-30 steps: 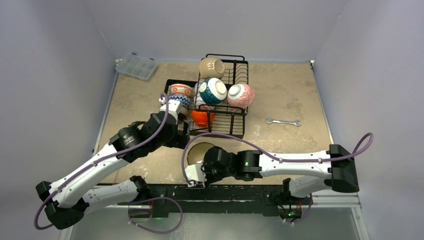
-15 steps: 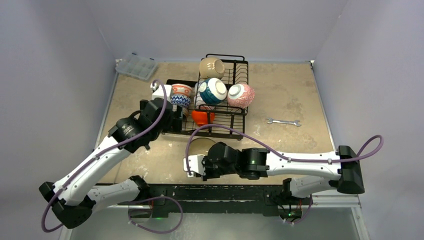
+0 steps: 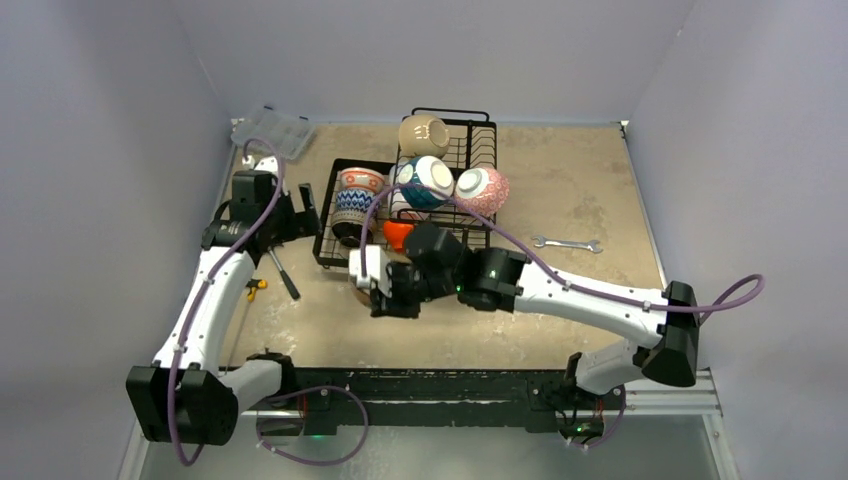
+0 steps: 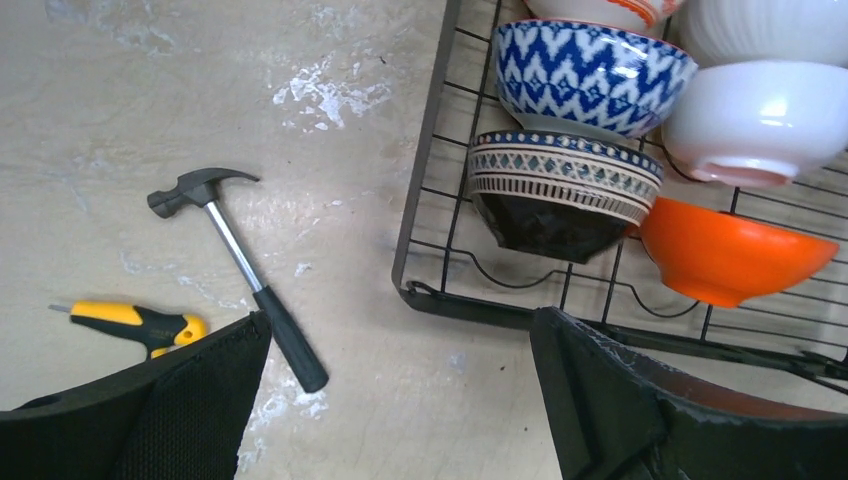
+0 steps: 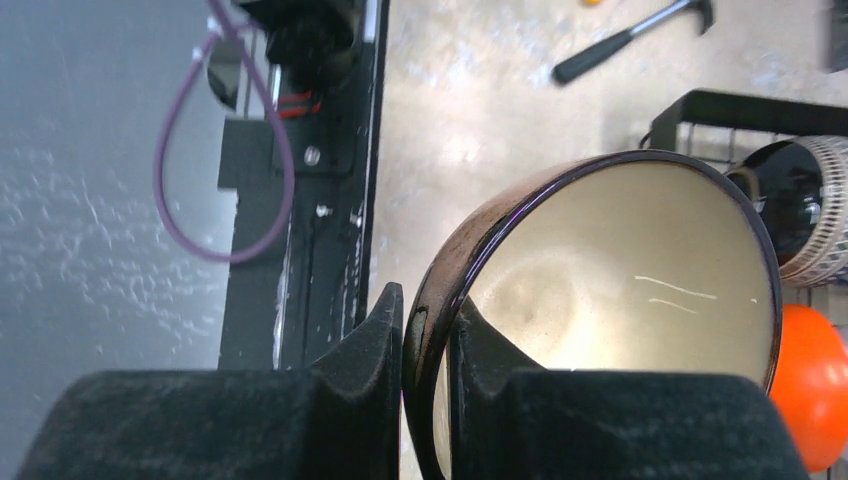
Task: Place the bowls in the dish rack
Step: Turn the bowl upside down on the dish rack.
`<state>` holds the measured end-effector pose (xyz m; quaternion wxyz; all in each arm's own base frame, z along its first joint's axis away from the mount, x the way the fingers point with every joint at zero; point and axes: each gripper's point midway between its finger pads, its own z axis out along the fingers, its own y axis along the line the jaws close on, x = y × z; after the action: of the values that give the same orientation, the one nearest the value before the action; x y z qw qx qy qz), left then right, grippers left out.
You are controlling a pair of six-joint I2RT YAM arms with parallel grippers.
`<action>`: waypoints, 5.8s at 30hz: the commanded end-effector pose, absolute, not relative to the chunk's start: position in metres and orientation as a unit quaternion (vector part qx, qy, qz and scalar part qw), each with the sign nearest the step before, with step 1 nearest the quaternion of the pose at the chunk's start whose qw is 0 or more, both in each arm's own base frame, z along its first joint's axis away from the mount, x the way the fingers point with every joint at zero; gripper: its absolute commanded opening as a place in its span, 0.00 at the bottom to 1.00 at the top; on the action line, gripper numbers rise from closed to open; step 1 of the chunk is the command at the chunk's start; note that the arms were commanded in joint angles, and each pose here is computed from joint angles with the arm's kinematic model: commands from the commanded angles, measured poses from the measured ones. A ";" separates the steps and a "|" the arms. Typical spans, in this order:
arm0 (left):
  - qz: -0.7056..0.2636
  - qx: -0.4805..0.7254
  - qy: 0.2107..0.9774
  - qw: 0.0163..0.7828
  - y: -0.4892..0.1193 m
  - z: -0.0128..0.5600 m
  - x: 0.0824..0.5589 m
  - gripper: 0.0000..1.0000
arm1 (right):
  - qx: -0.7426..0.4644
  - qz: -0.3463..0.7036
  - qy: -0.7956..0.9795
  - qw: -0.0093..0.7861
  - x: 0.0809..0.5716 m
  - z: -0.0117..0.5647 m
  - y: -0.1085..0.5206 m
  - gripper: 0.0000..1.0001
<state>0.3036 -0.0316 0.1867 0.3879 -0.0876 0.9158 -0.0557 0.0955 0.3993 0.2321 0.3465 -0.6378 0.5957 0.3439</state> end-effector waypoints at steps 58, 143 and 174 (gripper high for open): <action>-0.121 -0.055 0.901 0.413 -0.036 0.127 0.319 0.98 | -0.050 0.706 0.584 0.398 0.425 0.429 0.222 0.00; -0.112 -0.057 0.907 0.402 -0.034 0.122 0.319 0.95 | 0.179 0.593 0.692 0.370 0.413 0.298 0.169 0.33; -0.117 -0.055 0.901 0.414 -0.036 0.129 0.320 0.96 | 0.128 0.522 0.715 0.447 0.411 0.344 0.157 0.99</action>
<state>0.3106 -0.0332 0.1104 0.3846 -0.0667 0.9139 -0.1118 0.4161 0.1598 0.3200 0.4131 0.1486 0.7206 0.5366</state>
